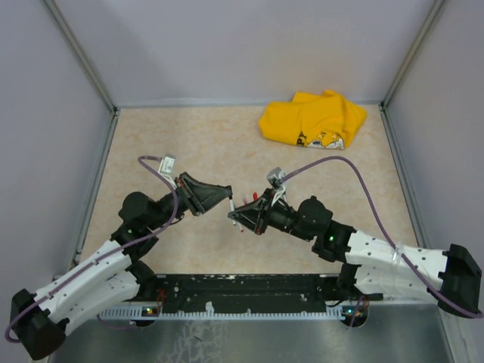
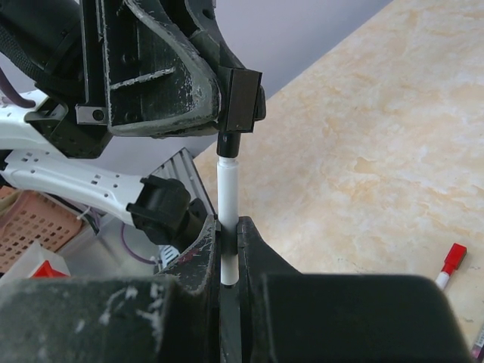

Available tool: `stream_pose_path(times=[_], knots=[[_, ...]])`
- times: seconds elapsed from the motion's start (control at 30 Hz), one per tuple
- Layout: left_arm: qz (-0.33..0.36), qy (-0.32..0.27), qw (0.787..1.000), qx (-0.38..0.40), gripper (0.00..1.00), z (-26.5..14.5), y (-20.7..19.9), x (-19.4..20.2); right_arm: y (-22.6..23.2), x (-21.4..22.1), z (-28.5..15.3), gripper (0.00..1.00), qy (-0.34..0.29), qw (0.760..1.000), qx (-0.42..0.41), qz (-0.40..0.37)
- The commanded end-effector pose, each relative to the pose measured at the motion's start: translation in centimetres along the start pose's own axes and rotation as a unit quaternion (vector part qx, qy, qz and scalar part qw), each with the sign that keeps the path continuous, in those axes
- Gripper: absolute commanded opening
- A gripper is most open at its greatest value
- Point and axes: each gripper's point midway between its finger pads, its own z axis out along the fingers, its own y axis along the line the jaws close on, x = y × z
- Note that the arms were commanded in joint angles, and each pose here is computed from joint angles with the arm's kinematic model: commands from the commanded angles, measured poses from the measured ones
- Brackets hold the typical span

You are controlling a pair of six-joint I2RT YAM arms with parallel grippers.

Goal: Insert the pens into the pen caps
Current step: Insert the pen cap onto the pen, then press the pen cap onto the pen.

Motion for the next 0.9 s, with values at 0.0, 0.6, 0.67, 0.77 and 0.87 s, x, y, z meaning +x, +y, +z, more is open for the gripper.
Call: stream_pose_path(times=[0.0,0.6,0.67,0.77,0.87], knots=[[0.0,0.043,0.999,0.003,0.26,-0.5,0.4,2.1,1.9,-8.2,0.0,0.0,-0.128,0.992,-0.002,-0.003],[0.031,-0.004,0.999,0.006,0.81,-0.3,-1.2,-0.8,2.4,-2.1,0.1,0.0,-0.005,0.999,-0.049,-0.022],[0.032,-0.008,0.999,0.008,0.82,-0.3,-1.3,-1.0,2.6,-1.8,0.2,0.0,0.002,0.998,-0.055,-0.021],[0.031,-0.011,0.999,0.006,0.81,-0.2,-1.3,-1.1,2.9,-1.4,0.3,0.0,0.011,0.998,-0.066,-0.02],[0.028,-0.018,0.999,0.01,0.75,-0.1,-1.4,-1.3,3.0,-1.0,0.4,0.0,0.019,0.997,-0.072,-0.019]])
